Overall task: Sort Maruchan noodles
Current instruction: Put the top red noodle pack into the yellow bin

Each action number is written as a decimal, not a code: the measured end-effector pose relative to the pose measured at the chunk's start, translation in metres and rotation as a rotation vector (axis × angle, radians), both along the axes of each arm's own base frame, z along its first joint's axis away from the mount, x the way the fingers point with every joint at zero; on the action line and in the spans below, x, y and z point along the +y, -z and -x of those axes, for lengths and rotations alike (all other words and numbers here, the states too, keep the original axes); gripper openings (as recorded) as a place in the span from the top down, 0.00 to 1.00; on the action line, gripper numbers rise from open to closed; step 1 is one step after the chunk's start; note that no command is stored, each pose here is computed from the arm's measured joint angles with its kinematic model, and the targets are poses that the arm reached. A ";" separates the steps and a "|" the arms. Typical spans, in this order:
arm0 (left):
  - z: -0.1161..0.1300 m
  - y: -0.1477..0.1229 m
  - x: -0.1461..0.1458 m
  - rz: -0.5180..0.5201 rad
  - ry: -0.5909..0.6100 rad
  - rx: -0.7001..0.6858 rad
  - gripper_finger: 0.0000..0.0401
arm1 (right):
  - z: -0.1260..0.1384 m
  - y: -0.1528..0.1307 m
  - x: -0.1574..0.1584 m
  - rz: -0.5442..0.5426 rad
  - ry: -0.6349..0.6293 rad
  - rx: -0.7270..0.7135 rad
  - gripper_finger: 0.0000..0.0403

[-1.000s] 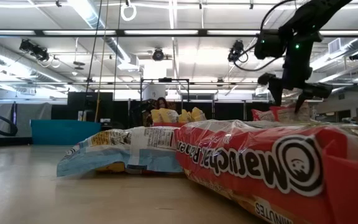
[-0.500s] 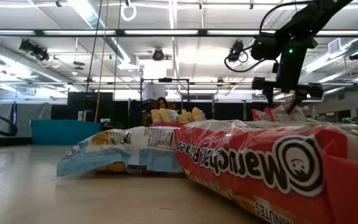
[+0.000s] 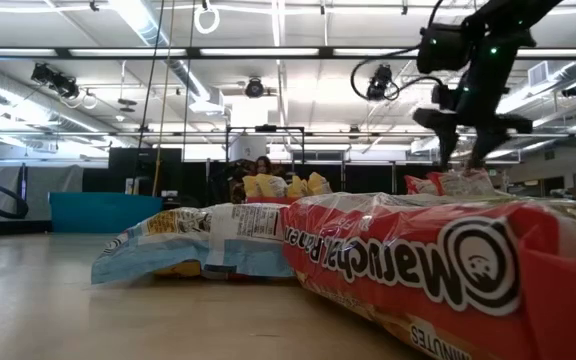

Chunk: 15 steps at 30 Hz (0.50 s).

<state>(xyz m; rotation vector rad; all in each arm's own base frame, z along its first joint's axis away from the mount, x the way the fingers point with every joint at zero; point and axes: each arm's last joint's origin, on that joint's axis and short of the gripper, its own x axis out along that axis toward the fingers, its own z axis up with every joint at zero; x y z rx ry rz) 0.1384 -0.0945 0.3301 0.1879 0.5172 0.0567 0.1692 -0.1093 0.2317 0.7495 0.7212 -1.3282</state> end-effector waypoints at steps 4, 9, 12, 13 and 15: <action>0.000 0.000 0.000 0.006 -0.006 -0.003 0.48 | 0.007 0.012 0.009 -0.132 0.001 0.147 0.40; 0.000 0.000 0.000 -0.005 -0.010 -0.007 0.48 | 0.002 0.031 0.001 -0.140 0.011 0.210 0.40; 0.000 0.000 0.000 -0.010 -0.009 -0.007 0.48 | -0.005 0.046 -0.012 -0.151 -0.009 0.158 0.40; 0.000 0.000 0.000 -0.010 -0.009 -0.007 0.48 | -0.007 0.051 -0.016 -0.158 -0.004 0.150 0.40; 0.000 0.000 0.000 -0.010 -0.009 -0.007 0.48 | -0.007 0.057 -0.025 -0.156 0.030 0.159 0.40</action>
